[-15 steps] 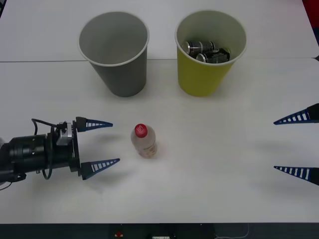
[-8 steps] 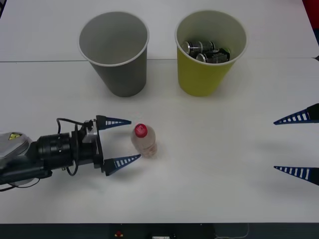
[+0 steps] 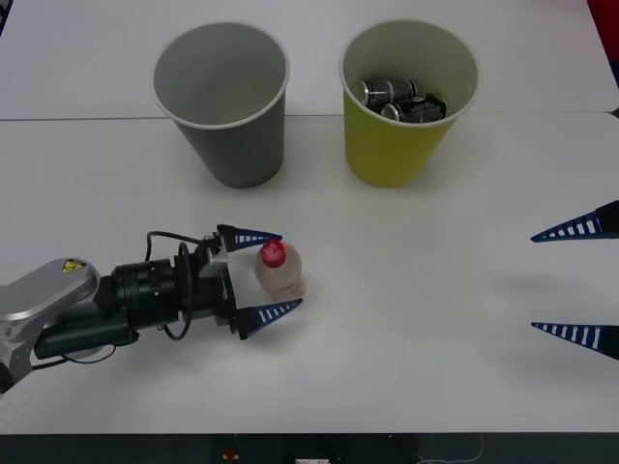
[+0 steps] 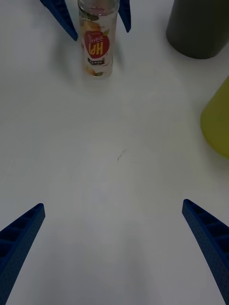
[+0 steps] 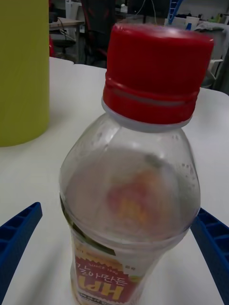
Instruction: Put the can into the green bin and the plastic bottle into the gray bin
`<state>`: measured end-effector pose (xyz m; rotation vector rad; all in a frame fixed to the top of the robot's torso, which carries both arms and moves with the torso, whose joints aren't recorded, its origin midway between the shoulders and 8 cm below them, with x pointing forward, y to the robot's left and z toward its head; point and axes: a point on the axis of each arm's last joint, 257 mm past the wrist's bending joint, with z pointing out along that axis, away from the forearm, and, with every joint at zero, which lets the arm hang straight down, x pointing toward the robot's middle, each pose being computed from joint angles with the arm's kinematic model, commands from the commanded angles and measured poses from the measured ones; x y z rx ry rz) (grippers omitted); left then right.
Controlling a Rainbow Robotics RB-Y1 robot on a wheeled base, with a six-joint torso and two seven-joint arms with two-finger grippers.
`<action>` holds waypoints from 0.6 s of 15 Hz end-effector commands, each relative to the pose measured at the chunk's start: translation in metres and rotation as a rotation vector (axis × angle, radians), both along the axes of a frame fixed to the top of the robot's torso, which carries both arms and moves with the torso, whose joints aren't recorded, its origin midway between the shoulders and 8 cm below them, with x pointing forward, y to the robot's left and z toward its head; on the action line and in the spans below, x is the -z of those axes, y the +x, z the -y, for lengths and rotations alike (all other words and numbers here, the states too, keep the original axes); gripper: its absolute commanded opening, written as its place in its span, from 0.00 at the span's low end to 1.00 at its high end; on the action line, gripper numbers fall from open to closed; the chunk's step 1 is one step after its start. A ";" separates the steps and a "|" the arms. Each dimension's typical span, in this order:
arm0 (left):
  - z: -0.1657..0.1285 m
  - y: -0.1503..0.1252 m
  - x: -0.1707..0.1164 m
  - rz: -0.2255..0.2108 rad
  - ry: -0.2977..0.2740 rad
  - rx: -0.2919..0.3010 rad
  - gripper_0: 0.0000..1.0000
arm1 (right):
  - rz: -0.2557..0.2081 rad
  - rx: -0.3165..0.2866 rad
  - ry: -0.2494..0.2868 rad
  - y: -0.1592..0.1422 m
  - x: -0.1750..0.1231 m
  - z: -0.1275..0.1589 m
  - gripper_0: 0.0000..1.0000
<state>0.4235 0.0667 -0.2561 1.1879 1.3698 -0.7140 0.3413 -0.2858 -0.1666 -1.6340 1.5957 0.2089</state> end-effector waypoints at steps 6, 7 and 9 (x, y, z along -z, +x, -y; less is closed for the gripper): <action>0.000 0.000 0.002 -0.004 0.005 0.000 0.00 | 0.000 0.000 0.000 0.000 0.000 0.000 1.00; -0.002 0.000 0.002 -0.006 0.009 -0.002 0.00 | 0.000 0.000 0.000 0.000 0.000 0.000 1.00; -0.008 0.001 0.002 -0.013 0.017 -0.004 0.00 | 0.000 0.000 0.000 0.000 0.000 0.000 1.00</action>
